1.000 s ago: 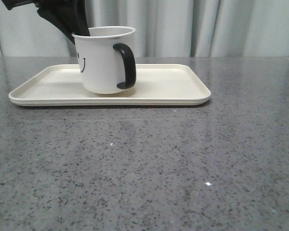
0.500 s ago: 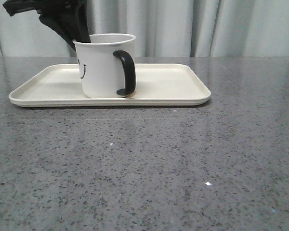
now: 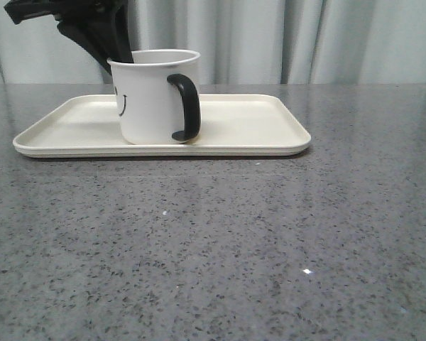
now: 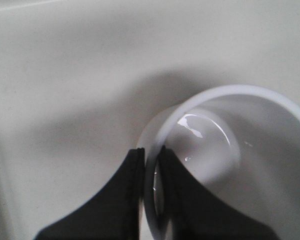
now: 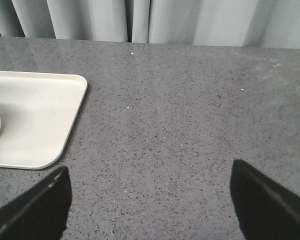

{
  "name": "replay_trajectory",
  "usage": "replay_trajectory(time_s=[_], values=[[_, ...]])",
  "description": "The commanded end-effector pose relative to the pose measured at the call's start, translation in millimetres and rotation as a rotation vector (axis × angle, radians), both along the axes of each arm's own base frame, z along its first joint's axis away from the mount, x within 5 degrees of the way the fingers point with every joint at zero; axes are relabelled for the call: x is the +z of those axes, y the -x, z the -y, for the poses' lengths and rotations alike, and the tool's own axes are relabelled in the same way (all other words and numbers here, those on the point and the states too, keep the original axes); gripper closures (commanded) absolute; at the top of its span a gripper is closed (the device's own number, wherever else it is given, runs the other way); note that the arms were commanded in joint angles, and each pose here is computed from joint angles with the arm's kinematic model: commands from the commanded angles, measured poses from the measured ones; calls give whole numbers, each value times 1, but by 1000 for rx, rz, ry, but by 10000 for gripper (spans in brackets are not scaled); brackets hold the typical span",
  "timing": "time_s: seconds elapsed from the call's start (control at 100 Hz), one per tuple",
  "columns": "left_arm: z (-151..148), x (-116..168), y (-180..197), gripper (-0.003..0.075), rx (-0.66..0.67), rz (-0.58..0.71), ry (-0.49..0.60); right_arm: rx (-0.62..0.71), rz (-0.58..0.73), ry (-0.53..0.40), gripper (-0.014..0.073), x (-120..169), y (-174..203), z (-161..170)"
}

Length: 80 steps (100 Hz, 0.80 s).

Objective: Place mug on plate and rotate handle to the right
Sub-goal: 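Lower the mug onto the tray with the left gripper, then open the left gripper and raise it away from the mug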

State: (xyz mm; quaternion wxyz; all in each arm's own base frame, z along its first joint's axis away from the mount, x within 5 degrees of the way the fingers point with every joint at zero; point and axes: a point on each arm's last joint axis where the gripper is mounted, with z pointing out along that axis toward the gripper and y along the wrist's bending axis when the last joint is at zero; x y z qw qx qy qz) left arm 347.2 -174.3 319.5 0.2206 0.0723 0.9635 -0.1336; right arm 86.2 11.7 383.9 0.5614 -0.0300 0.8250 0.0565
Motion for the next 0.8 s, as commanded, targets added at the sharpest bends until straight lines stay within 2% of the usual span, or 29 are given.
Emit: replay_trajectory(time_s=[0.0,0.27,0.34,0.79], values=[[1,29,6,739,2,91,59,-10,100,-10,-43,16,-3,1],[2,29,6,736,-3,96,60,-10,100,-10,-43,16,-3,1],[2,29,6,708,-3,96,60,-10,100,-10,-43,16,-3,1],[2,30,5,313,-5,110,62,-10,100,-10,-43,16,-3,1]])
